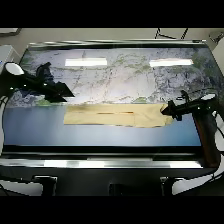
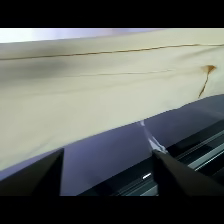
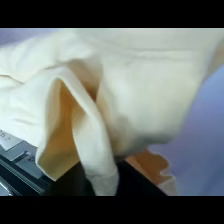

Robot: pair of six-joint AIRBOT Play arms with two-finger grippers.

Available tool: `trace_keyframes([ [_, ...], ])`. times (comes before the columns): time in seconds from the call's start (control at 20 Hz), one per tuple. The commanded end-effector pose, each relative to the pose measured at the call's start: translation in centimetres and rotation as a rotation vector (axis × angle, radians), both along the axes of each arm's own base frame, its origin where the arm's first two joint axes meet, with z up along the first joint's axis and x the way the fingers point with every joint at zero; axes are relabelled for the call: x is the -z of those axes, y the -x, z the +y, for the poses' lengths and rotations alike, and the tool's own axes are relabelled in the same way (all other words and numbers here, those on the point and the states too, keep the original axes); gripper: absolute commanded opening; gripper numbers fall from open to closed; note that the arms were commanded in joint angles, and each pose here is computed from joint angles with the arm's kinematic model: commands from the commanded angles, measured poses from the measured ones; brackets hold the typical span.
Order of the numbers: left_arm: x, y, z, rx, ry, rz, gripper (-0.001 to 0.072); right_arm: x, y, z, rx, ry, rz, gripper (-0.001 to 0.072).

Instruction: Fold the clothes and pants, and hang the long-sleeved shirts on hangers.

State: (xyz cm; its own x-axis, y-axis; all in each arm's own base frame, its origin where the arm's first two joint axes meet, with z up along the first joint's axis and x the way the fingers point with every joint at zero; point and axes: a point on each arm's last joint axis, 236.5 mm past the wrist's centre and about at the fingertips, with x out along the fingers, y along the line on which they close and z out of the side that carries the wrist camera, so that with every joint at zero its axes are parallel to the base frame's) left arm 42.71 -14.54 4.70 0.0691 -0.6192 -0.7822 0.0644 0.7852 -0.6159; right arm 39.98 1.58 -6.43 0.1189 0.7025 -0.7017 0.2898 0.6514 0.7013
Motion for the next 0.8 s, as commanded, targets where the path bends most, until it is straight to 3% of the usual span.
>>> trace_keyframes([
  [0.0, 1.5, -1.4, -6.4, 0.039, 0.006, -0.092, 0.0154, -4.8, 0.3, 0.9, 0.022, -0.005, -0.036, 0.0037],
  [0.05, 2.8, -1.7, -8.8, 0.048, 0.006, -0.116, 0.0041, -6.3, 0.7, 1.2, 0.025, -0.008, -0.041, 0.0037],
  [0.2, 7.1, -0.4, -16.9, 0.106, 0.033, -0.115, 0.0038, -10.7, 2.0, 2.2, 0.019, -0.026, -0.078, 0.0037],
  [0.5, 11.4, 5.7, -33.4, -0.006, 0.353, 0.113, 0.002, -18.8, 4.6, 4.5, -0.005, -0.06, -0.22, 0.0037],
  [0.75, 11.7, 11.6, -42.5, 0.036, 0.434, 0.204, 0.0019, -23.4, 6.2, 5.8, -0.013, -0.048, -0.356, 0.0037],
])
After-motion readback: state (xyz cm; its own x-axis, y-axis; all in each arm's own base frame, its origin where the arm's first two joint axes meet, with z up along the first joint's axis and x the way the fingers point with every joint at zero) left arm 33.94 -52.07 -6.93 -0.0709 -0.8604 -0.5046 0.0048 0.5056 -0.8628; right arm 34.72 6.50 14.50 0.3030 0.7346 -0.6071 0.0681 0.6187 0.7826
